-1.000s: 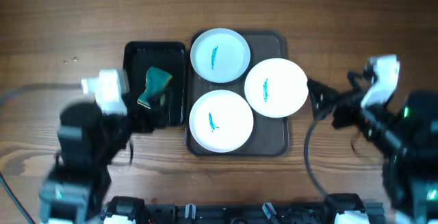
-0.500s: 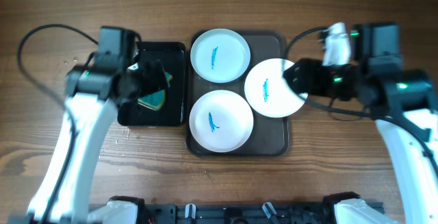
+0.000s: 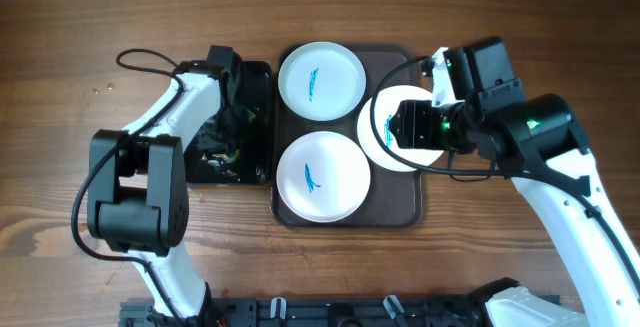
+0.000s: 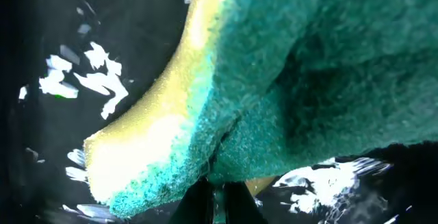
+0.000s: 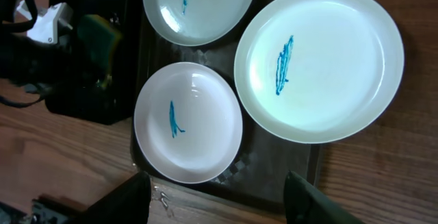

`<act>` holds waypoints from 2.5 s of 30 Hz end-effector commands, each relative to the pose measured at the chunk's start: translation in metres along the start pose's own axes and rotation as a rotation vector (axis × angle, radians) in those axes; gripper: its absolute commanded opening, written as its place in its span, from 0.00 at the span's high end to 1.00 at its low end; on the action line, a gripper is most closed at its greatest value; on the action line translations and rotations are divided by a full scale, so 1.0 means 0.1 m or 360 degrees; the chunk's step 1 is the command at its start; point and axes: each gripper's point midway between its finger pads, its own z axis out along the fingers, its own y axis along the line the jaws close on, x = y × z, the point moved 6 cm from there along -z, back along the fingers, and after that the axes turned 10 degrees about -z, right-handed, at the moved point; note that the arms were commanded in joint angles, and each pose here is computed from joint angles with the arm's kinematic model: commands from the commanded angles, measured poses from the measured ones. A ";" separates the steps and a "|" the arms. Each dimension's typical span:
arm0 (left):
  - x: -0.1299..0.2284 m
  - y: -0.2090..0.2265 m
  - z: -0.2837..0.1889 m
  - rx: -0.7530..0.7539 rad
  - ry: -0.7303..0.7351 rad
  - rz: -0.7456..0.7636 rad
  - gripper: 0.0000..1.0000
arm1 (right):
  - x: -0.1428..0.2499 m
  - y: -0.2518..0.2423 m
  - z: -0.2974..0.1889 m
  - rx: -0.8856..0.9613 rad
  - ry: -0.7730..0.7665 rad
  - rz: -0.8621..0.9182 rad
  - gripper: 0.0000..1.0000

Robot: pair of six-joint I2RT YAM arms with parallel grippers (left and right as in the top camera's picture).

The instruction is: Clean dirty plates on tray and stack at the side

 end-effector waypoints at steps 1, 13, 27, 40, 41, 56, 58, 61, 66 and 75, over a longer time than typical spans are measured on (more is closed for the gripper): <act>-0.01 -0.09 -0.12 0.0128 0.0065 0.0077 0.96 | -0.06 0.00 -0.02 0.0031 -0.0035 0.0015 0.37; -0.34 -0.14 -0.41 0.0161 -0.0349 0.0135 0.24 | -0.08 0.00 -0.02 0.0026 -0.0054 0.0014 0.37; -0.46 -0.14 -0.62 0.0231 -0.0390 0.0124 0.33 | -0.08 0.00 -0.02 0.0026 -0.0055 0.0053 0.37; -0.11 0.20 -0.03 0.0028 -0.0223 0.0115 0.44 | 0.03 -0.04 -0.01 0.0076 0.0033 0.0068 0.36; -0.09 0.19 0.05 0.0049 -0.0232 0.0114 0.50 | 0.04 -0.05 0.00 0.0078 0.0043 0.0071 0.36; -0.27 0.02 -0.53 0.0446 -0.0247 -0.0038 0.20 | 0.11 -0.11 0.17 0.0105 0.0077 0.0034 0.43; -0.29 0.06 -0.45 0.0370 -0.0256 -0.0045 0.20 | 0.11 -0.11 0.17 0.0105 0.0078 0.0034 0.43; -0.30 0.06 -0.20 0.0323 -0.0238 -0.0047 0.40 | 0.12 -0.11 0.17 0.0105 0.0081 0.0061 0.42; -0.14 0.02 0.18 0.0237 -0.0091 -0.0003 0.78 | 0.20 -0.14 0.21 0.0131 0.0173 0.0147 0.43; -0.25 0.00 -0.38 0.0295 -0.0188 0.0033 0.32 | 0.22 -0.19 0.45 0.0167 0.0327 0.0163 0.50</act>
